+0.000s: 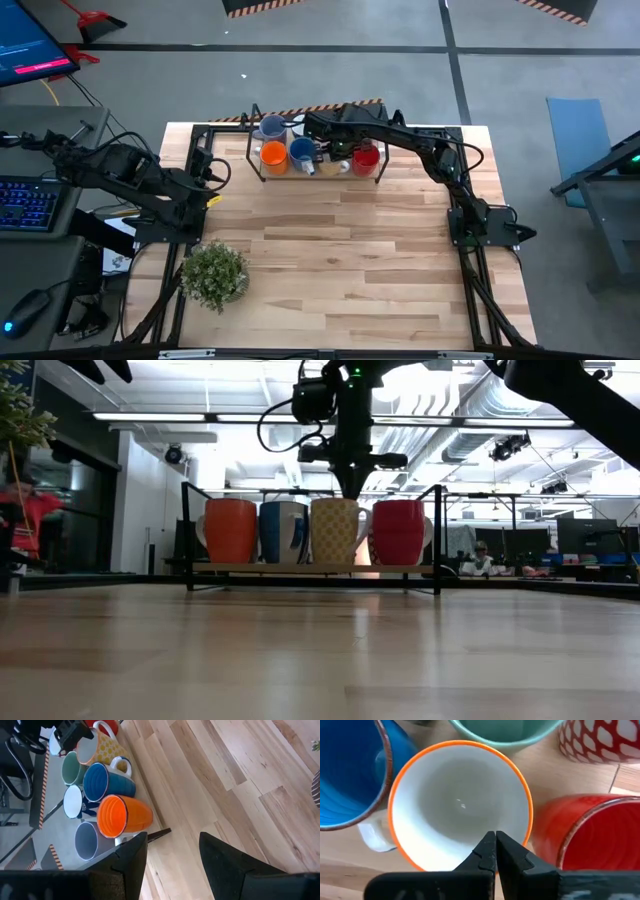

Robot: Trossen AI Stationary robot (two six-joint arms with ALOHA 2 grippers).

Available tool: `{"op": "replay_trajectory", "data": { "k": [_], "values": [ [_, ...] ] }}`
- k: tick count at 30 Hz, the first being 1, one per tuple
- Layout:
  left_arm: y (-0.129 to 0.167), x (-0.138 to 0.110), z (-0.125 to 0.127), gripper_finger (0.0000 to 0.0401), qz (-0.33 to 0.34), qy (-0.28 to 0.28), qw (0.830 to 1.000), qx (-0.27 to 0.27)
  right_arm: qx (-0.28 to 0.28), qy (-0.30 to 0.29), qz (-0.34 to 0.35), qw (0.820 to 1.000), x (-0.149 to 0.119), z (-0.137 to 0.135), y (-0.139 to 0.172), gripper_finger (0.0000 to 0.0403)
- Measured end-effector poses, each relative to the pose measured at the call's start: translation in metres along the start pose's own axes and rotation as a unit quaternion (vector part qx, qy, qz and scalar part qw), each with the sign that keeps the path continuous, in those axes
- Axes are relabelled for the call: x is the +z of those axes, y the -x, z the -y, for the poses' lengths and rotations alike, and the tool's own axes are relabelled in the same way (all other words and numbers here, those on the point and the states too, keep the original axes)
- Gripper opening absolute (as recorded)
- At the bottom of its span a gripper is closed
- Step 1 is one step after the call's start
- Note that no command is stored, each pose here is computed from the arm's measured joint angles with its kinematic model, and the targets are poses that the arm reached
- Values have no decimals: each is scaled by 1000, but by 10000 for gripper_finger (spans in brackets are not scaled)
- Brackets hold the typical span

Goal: Place coffee mugs
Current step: Put the yellow mug on the shelf

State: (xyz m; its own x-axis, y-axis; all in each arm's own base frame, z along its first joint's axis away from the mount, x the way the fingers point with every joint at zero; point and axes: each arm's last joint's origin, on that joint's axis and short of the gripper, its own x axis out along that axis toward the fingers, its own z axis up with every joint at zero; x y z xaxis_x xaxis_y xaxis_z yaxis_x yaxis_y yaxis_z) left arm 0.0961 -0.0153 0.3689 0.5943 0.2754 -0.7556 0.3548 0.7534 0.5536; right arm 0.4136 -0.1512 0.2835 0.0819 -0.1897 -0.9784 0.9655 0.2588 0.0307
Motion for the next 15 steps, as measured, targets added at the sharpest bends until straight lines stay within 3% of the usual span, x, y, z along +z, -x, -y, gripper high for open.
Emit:
{"op": "replay_trajectory", "data": {
  "k": [15],
  "values": [
    [0,0,0,168,0,0,1000,0,-6,-1,18,1000,1,0,0,2]
  ]
}}
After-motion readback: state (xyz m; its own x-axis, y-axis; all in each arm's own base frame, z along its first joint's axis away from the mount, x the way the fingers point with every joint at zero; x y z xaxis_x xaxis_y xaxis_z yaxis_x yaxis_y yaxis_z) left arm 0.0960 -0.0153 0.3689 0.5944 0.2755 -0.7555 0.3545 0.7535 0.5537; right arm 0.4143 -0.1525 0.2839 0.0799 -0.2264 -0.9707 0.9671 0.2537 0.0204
